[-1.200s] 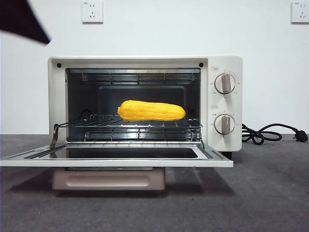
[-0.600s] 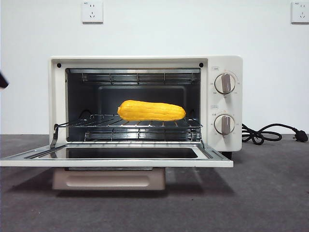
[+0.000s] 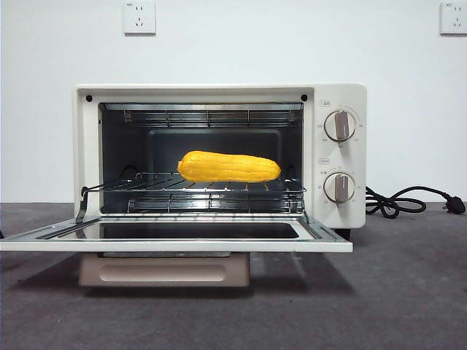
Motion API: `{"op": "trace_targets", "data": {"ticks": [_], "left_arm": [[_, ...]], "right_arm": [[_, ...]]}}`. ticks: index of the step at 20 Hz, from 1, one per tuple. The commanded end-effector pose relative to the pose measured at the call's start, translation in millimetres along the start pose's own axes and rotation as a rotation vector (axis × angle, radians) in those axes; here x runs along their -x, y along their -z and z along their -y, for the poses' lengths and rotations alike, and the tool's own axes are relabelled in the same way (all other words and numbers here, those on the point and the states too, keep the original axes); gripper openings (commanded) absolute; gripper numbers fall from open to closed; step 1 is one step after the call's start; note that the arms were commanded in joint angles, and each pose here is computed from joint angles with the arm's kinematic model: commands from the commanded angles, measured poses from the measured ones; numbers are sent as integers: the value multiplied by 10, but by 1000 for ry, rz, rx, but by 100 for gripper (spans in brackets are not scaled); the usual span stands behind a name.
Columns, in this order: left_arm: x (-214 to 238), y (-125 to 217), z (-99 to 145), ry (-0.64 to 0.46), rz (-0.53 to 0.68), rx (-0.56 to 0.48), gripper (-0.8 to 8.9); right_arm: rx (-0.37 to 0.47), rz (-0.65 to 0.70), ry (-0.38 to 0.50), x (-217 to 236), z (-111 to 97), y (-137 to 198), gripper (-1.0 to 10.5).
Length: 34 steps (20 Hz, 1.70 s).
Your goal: Take the corn from the table,put the corn in the oven
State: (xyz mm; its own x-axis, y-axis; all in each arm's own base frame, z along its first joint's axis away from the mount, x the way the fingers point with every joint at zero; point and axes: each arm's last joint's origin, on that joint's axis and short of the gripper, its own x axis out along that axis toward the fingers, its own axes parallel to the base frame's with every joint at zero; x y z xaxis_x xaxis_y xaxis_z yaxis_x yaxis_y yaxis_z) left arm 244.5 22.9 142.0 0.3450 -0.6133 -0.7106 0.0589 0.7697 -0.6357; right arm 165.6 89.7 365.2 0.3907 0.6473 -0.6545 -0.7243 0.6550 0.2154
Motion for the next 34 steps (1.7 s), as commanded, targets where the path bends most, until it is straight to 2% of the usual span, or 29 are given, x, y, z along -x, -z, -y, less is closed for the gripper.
{"op": "trace_targets", "data": {"ticks": [1,6,10,15,19,25,28,31,34], "left_arm": [[-118,36,-39,13,-48,19,-8],[-281,91,35,40,-131,0,-9],[-332,125,135,151,-171,-7,-8],[-314,161,137,146,-200,24,-8],[-233,148,206,148,-177,3,-8],[71,84,466,162,-27,-78,-8],[248,-13,614,169,128,-124,-8],[398,-121,723,120,303,-132,-8],[498,-187,811,151,407,-130,-8]], "right_arm": [[16,6,2,-1,3,-10,-12],[21,16,4,-1,4,-20,-12],[30,36,7,-1,7,-41,-12],[30,36,11,-2,9,-42,-12],[30,34,26,-2,13,-41,-12],[29,33,26,-2,13,-40,-12],[27,30,25,-2,13,-37,-12],[22,17,23,-2,11,-23,-12],[22,17,24,-1,11,-23,-12]]}}
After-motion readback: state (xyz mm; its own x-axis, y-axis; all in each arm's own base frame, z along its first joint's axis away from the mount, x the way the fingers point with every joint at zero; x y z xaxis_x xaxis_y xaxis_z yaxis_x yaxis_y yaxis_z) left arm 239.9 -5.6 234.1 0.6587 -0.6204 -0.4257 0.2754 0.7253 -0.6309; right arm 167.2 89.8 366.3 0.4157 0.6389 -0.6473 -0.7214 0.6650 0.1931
